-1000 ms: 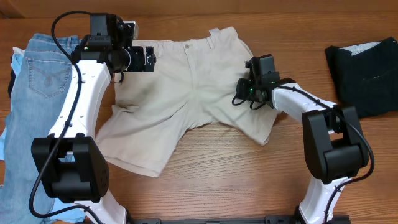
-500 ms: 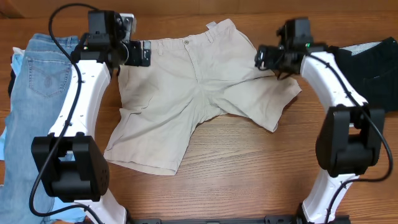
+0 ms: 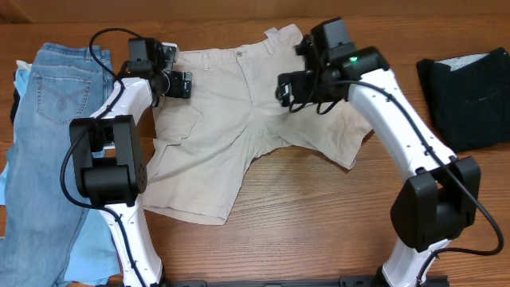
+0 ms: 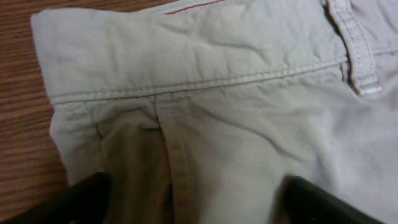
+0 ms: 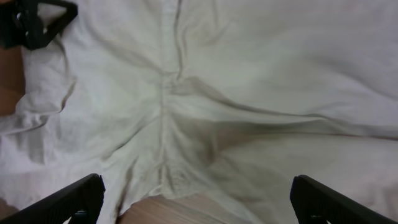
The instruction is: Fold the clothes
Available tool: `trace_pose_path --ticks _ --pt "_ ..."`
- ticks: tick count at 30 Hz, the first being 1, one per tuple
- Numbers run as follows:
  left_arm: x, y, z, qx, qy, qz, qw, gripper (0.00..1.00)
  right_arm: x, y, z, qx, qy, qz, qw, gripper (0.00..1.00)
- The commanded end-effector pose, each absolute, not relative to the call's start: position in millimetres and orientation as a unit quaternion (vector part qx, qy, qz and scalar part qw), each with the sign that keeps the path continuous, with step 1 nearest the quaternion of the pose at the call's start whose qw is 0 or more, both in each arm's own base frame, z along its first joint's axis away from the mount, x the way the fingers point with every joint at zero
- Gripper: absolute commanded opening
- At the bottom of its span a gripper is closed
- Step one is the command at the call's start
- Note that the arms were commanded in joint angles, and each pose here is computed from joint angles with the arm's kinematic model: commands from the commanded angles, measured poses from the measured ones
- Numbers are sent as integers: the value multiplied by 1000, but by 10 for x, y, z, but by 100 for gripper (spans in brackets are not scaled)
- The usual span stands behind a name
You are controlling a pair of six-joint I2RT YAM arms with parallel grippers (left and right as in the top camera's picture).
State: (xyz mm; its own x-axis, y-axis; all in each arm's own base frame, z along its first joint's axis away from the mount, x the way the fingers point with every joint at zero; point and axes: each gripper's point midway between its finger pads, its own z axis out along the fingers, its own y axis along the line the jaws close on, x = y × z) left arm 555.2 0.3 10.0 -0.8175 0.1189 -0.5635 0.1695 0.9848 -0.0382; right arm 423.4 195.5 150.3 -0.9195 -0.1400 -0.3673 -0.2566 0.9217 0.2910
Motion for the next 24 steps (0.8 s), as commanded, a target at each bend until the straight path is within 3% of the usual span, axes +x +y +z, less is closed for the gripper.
trace_pose_path --ticks 1,3,9,15,17,21,24 --pt "5467 19 -84 75 960 -47 264 50 4051 2229 1633 -137 958 190 165 100" --pt "5360 20 -121 64 967 -51 240 6 3867 2288 1577 -127 965 188 130 94" --pt "5302 120 445 11 971 -56 233 4 3451 2484 1500 -131 969 202 59 89" --pt "5248 143 1032 -22 962 -64 263 4 3313 2532 989 -102 978 176 43 83" --pt "5199 126 1142 -34 961 -71 264 4 3297 2522 779 -102 978 177 46 72" --pt "4999 97 1553 -39 959 -71 273 4 3377 2458 488 -95 976 185 69 39" --pt "4866 86 1835 -38 955 -71 286 4 3575 2374 433 -82 976 175 97 36"
